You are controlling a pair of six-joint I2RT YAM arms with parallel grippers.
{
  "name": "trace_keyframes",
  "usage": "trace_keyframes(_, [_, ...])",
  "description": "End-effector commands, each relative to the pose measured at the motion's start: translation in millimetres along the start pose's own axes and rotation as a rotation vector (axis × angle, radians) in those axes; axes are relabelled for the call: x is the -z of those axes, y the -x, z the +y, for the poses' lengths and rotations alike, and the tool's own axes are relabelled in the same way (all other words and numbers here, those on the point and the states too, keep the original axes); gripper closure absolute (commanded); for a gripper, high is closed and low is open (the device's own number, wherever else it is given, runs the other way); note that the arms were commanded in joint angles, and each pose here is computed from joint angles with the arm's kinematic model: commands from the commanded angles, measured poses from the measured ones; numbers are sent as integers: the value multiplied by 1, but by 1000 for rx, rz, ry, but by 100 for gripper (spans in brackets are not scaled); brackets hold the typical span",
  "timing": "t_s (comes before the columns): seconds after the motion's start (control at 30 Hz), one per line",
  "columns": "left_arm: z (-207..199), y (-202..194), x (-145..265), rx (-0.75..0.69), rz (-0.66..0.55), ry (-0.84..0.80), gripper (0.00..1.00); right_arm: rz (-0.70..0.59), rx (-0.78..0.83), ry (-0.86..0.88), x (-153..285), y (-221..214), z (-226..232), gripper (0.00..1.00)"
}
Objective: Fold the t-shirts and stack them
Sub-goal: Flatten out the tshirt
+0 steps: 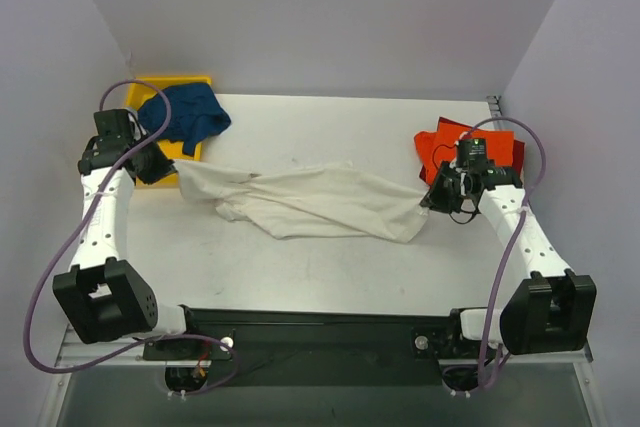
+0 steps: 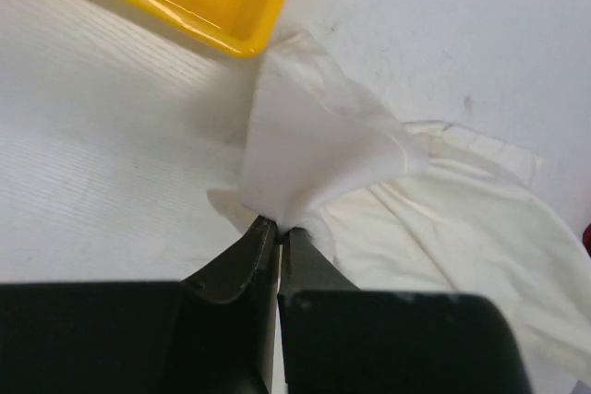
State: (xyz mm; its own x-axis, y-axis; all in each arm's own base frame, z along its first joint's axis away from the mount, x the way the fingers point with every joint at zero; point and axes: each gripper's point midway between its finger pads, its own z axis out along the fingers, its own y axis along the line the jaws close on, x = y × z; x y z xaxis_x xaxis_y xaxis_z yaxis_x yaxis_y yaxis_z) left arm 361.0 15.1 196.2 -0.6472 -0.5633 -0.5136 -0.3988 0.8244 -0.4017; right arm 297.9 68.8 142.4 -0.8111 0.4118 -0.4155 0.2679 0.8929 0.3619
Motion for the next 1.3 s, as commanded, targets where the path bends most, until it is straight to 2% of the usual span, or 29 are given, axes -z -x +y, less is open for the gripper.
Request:
trace_keyframes(0.0, [31,5,16,0,-46,52,100,66,-81,-125,-8,-27,-42,83])
trace_keyframes(0.1, [43,-7,15,7,-19,60,100,100,-71,-173,-13,-43,-59,56])
trace_keyframes(0.13, [43,-10,14,5,-13,58,100,105,-62,-181,-14,-45,-61,51])
trace_keyframes(0.23, [45,-21,11,6,6,47,100,131,-44,-191,-15,-53,-65,47])
trace_keyframes(0.57, [41,-16,8,0,21,11,100,176,-38,-263,-34,-62,-83,47])
trace_keyframes(0.9, [40,-12,9,-4,28,-7,100,190,-55,-340,-62,-42,-106,54])
trace_keyframes(1.27, [40,-15,10,-6,34,-18,100,223,-58,-303,-88,-40,-110,54])
